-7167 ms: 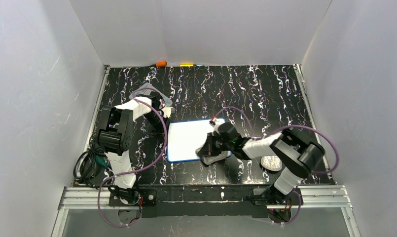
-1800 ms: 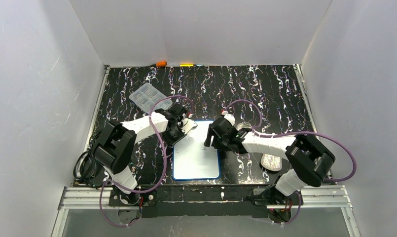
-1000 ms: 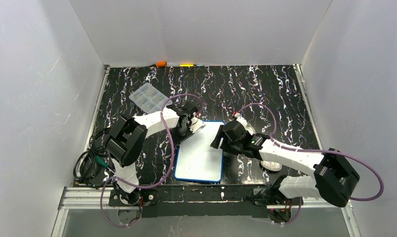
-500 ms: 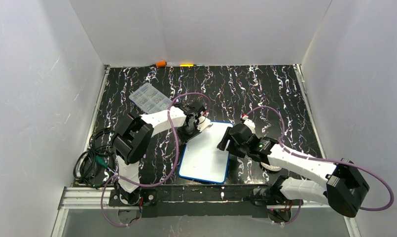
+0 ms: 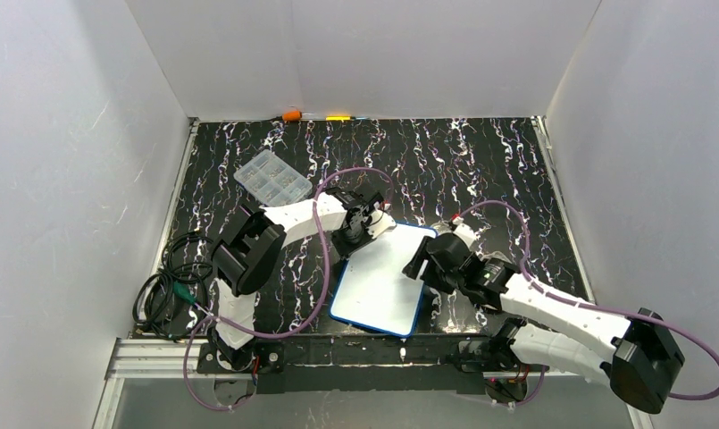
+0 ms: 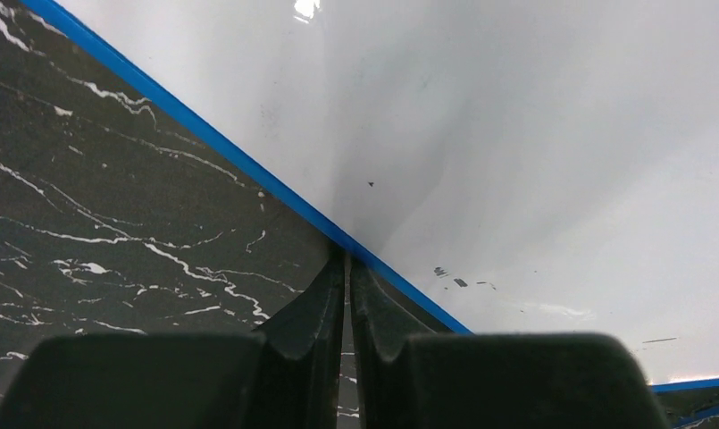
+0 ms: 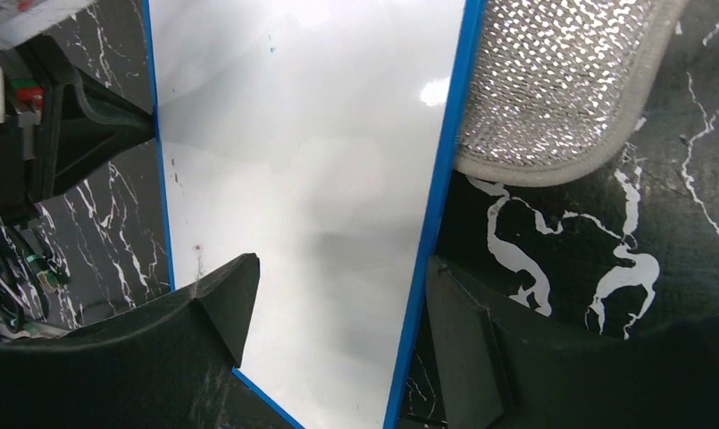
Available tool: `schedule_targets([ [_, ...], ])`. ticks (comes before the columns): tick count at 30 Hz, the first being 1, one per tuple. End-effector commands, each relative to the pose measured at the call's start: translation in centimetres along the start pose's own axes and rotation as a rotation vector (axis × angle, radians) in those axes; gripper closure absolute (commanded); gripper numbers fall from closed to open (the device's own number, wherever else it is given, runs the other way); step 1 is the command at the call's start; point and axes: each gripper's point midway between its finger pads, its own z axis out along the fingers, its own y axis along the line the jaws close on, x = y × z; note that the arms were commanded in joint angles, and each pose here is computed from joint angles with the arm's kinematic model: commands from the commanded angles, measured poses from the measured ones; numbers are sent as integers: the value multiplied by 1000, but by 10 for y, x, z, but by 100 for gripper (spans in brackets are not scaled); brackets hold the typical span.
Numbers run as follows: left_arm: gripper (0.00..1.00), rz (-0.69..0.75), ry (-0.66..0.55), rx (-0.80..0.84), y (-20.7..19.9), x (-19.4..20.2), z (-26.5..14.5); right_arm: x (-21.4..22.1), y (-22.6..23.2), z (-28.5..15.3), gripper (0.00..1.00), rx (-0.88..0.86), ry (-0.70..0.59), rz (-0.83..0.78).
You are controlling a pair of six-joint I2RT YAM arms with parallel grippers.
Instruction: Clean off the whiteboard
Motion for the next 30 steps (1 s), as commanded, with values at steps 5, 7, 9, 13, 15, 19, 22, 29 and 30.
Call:
schedule_targets([
  [5,94,25,-62,141,-34,-22,31,-2,-12,-1,19,-7,-49,32],
  [7,94,28,-57,140,-34,-21,32,-2,-25,-2,18,39,-57,16],
  [9,94,32,-50,137,-33,-19,33,-4,-38,-3,17,89,-70,-3],
  [13,94,35,-42,126,-31,-16,34,-8,-68,-8,16,218,-92,-27],
  [15,94,35,-39,124,-30,-15,34,-9,-71,-8,15,235,-95,-32],
  [19,95,31,-40,124,-29,-15,34,-1,-65,3,13,163,-78,-13],
  [22,95,28,-41,127,-29,-16,34,11,-50,18,14,43,-39,21],
  [29,95,3,-29,170,-33,-13,36,17,-15,32,20,-219,-11,119],
  [30,95,1,-27,177,-35,-12,37,14,-7,30,22,-256,-18,126],
])
